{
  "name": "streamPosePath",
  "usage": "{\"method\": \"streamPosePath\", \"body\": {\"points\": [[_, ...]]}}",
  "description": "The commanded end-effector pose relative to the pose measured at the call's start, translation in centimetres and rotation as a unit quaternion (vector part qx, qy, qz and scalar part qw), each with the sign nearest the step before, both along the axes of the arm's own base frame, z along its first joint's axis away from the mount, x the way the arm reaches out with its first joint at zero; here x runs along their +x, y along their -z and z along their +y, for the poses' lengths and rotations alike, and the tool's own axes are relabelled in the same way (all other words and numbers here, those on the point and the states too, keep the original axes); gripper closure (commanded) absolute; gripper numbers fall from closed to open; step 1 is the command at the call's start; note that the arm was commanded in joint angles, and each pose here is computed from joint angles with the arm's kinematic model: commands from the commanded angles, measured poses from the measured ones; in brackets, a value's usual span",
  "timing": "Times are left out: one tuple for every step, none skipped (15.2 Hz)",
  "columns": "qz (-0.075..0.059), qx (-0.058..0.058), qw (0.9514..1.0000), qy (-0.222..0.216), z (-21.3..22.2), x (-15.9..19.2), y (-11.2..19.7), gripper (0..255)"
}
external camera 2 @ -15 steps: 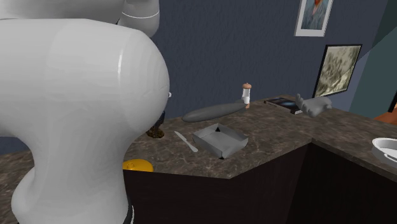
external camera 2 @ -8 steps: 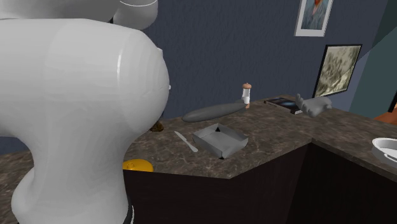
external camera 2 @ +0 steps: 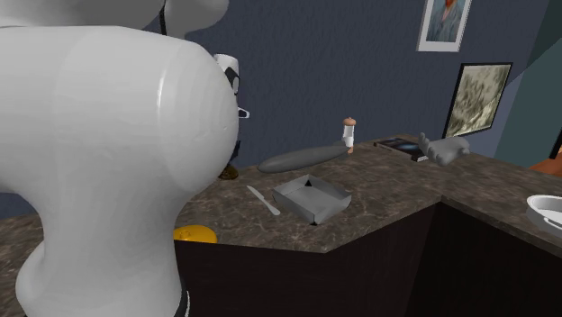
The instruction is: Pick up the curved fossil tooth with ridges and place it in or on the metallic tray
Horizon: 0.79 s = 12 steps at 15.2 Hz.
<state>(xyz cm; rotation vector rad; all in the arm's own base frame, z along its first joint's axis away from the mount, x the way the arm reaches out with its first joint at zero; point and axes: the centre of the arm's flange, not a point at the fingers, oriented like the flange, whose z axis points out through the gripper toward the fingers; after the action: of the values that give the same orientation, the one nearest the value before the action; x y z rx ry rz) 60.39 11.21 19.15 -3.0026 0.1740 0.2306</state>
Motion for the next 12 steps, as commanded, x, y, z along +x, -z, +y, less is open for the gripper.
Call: {"method": "streamPosePath", "body": {"points": [[0.000,0.000,1.0000,0.000,-2.5,0.4,-0.3,255],[0.000,0.000,1.0000,0.000,-3.8,0.5,-0.3,255],[0.000,0.000,1.0000,0.000,-5.1,0.6,-0.4,255],[0.000,0.000,1.0000,0.000,-6.4,0.6,-0.4,255],[0.000,0.000,1.0000,0.000,-7.7,0.7,-0.4,255],[0.000,0.000,1.0000,0.000,-9.1,0.8,-0.5,255],[0.000,0.000,1.0000,0.000,-10.4,0.9,-0.5,255],[0.000,0.000,1.0000,0.000,-11.7,1.0,-0.6,255],[0.000,0.000,1.0000,0.000,-13.0,1.0,-0.6,255],[0.000,0.000,1.0000,0.000,-14.3,1.1,-0.7,255],[0.000,0.000,1.0000,0.000,-15.6,1.2,-0.7,255],[0.000,0.000,1.0000,0.000,-17.0,1.3,-0.7,255]]}}
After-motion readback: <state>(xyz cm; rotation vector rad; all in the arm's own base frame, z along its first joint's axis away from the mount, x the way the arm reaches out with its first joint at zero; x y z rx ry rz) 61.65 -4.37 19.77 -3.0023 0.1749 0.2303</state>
